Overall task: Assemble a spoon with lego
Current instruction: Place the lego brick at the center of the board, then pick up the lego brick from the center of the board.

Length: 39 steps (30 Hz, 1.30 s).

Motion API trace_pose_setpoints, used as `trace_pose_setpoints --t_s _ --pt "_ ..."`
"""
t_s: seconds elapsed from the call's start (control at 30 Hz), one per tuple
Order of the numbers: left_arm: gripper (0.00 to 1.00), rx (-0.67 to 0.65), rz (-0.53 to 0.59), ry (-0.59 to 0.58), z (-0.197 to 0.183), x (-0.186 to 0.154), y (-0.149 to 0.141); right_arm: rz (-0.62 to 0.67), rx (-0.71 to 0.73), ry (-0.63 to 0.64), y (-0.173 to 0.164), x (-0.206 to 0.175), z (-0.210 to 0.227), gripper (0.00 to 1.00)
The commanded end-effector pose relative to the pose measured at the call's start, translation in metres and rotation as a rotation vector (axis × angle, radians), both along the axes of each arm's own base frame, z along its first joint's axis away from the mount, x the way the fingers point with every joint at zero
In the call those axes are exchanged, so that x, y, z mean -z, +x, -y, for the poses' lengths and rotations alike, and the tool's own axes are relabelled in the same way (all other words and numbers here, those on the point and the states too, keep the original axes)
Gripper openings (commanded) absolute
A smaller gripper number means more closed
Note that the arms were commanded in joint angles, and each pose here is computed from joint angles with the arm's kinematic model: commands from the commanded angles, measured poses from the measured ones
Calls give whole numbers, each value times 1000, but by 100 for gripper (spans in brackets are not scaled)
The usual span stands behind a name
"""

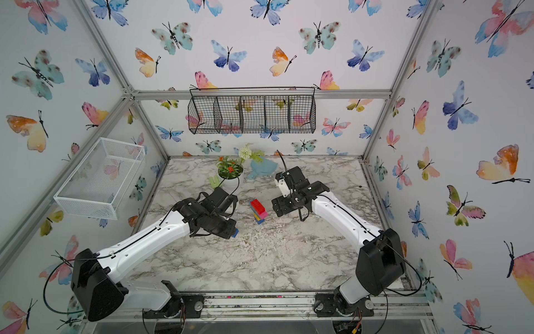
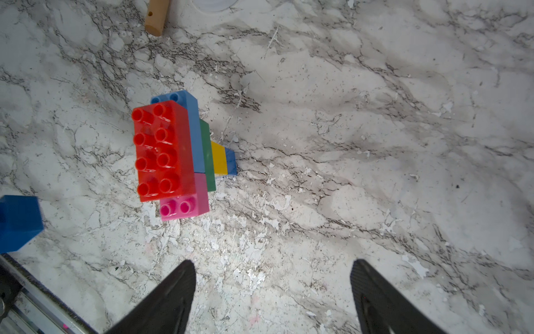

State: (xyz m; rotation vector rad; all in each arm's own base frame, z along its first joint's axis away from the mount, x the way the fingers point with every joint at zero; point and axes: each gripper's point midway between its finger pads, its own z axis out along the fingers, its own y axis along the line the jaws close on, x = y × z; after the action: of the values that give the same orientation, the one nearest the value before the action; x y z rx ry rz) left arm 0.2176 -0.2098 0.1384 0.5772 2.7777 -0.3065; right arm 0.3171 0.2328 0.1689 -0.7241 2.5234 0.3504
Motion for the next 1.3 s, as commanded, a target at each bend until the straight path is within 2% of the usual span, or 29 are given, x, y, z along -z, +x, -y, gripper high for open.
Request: trace_pose_setpoints --t_s 0.0,0.27,0.53,0.63,0.73,0.77,1.07,1.27 --pt "24 -29 -1 -51 9 22 2 -37 -6 -3 -3 13 0 86" --pt "25 -49 -26 5 3 60 -3 -47 -13 -7 -6 18 1 86" --pt "36 -73 -28 27 -5 83 -6 -57 -16 -13 -9 23 2 86" --pt "45 -76 -30 26 -4 84 -6 -55 -16 -11 -9 21 3 86" --pt "64 -87 -13 10 -3 77 -5 -49 -15 -11 -10 18 4 86" --pt "67 -86 -14 3 -3 76 -5 -46 -15 -11 -9 18 4 86" --pt "79 -9 -112 14 5 84 -33 -54 -17 -16 -12 22 5 86" --pt "83 -45 -141 129 -12 96 -37 -56 -21 -9 -13 23 4 86"
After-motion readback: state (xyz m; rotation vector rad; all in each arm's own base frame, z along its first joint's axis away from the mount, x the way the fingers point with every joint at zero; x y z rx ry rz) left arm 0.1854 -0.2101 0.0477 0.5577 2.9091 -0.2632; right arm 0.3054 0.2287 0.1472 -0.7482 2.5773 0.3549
